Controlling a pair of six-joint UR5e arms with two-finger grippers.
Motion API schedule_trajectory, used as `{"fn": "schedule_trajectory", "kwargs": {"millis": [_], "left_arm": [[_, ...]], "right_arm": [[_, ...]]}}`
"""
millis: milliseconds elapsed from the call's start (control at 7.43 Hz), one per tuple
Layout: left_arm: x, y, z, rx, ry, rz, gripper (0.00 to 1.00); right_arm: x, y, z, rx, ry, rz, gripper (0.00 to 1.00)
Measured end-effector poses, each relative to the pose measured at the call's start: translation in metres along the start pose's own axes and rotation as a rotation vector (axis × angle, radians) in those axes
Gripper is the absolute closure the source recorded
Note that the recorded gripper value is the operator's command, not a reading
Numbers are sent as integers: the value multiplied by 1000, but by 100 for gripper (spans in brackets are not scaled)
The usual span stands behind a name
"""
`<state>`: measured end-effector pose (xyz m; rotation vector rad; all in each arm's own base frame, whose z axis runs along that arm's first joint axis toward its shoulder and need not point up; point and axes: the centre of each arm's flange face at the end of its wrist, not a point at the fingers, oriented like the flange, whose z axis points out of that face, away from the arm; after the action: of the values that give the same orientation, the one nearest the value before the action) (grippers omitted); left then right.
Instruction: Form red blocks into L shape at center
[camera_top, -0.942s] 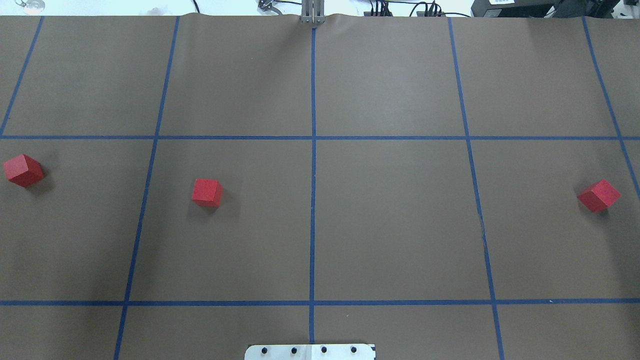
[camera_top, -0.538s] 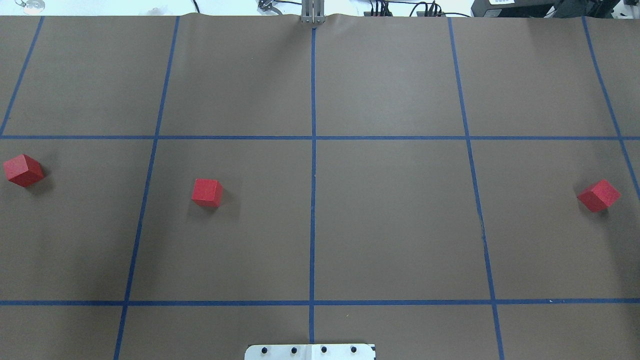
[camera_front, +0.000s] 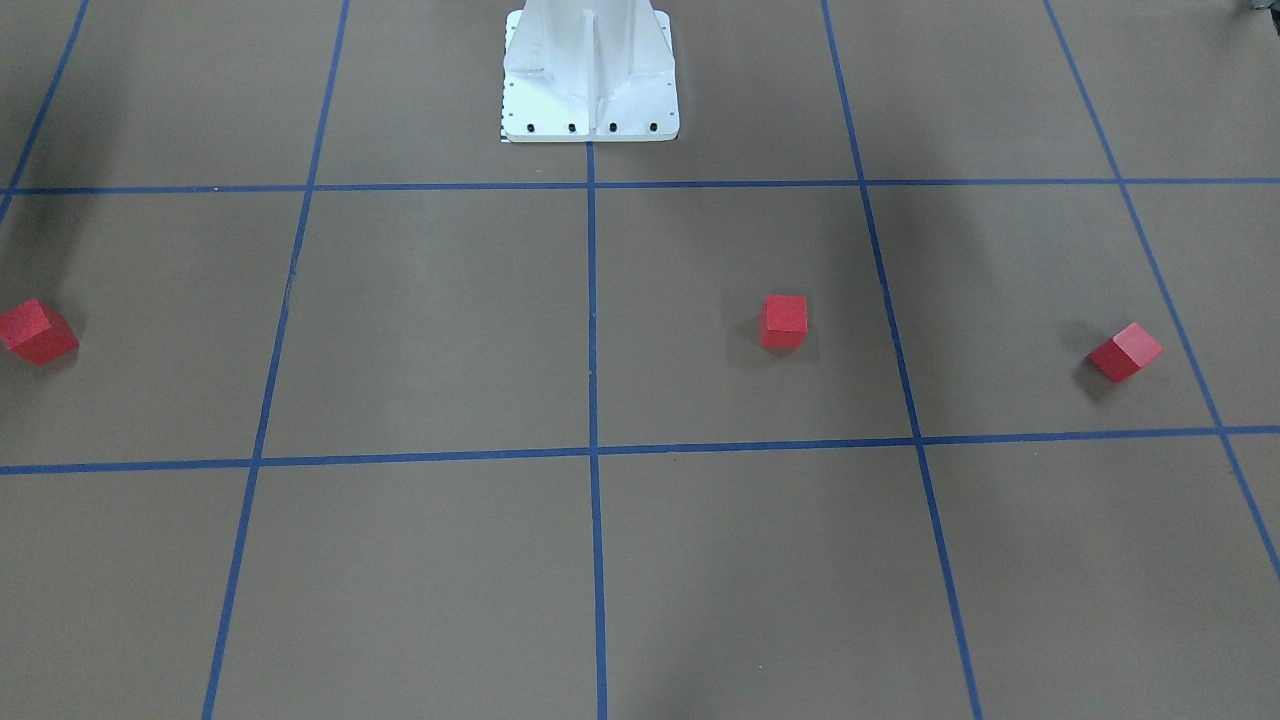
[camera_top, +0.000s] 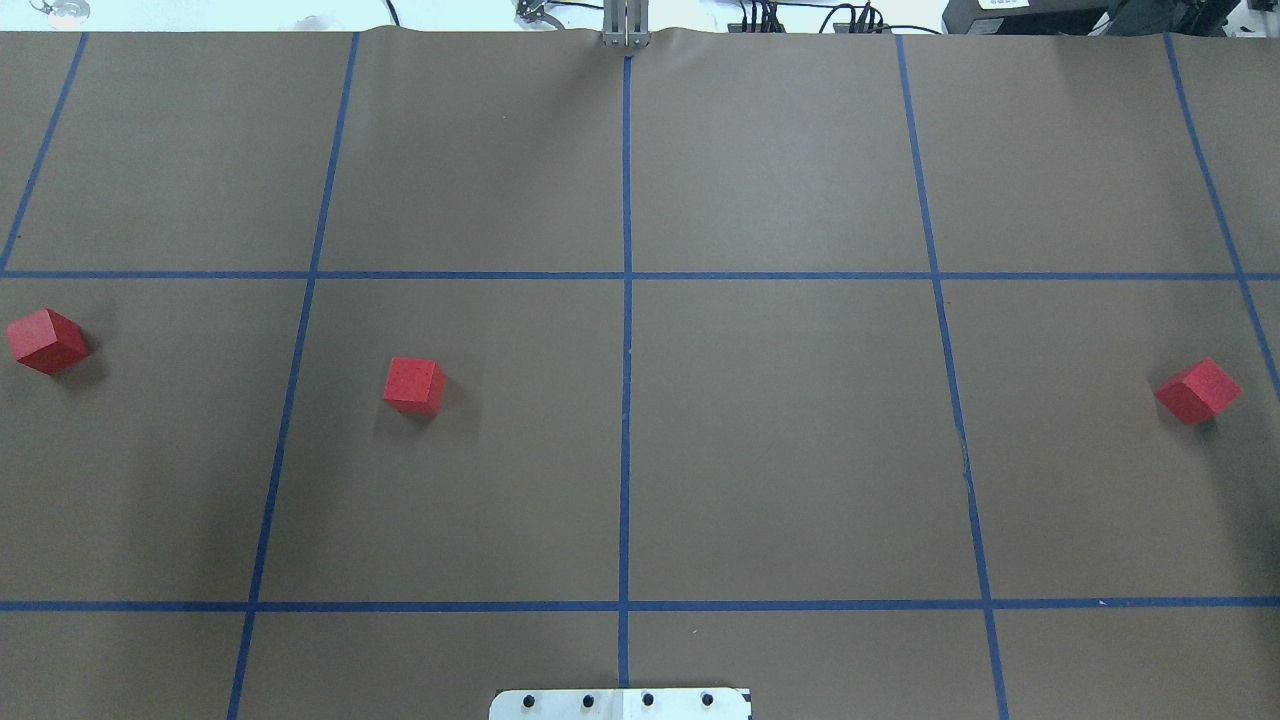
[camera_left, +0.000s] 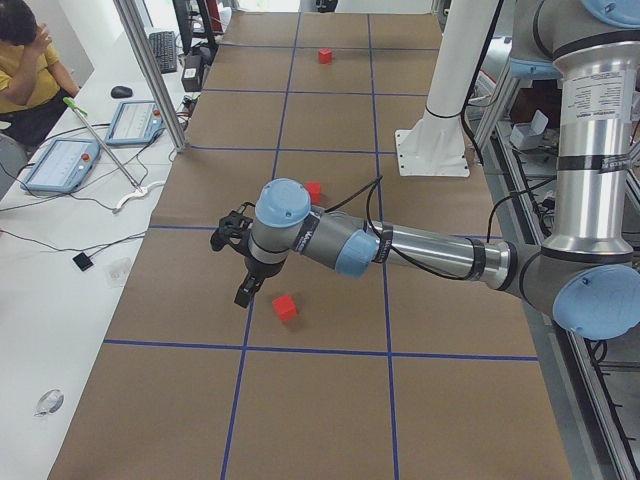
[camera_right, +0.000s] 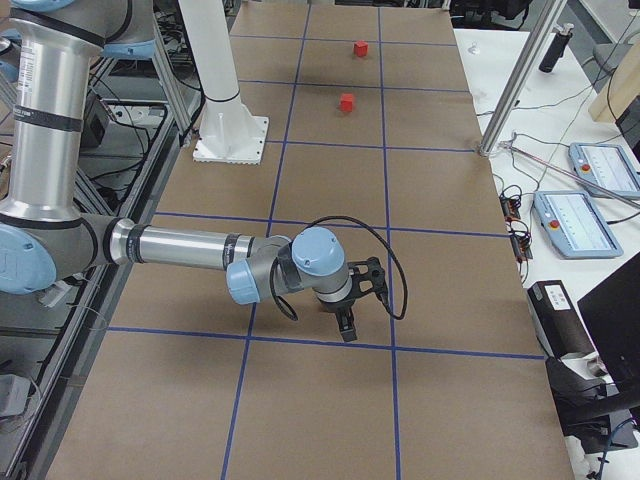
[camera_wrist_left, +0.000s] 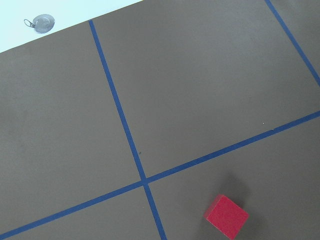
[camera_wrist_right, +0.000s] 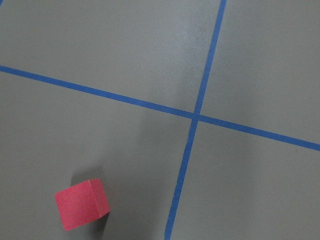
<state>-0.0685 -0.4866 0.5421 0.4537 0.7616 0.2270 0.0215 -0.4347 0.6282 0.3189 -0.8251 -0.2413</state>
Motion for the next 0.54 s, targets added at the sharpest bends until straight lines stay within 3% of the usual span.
{"fn": "schedule_trajectory", "kwargs": {"millis": [269, 538], "left_arm": [[1, -1, 1, -1, 1, 4, 0], [2, -2, 2, 0, 2, 6, 0]], "right_arm": [[-34, -16, 42, -49, -25, -112, 1], [-59, -17, 86, -116, -10, -193, 1]]}}
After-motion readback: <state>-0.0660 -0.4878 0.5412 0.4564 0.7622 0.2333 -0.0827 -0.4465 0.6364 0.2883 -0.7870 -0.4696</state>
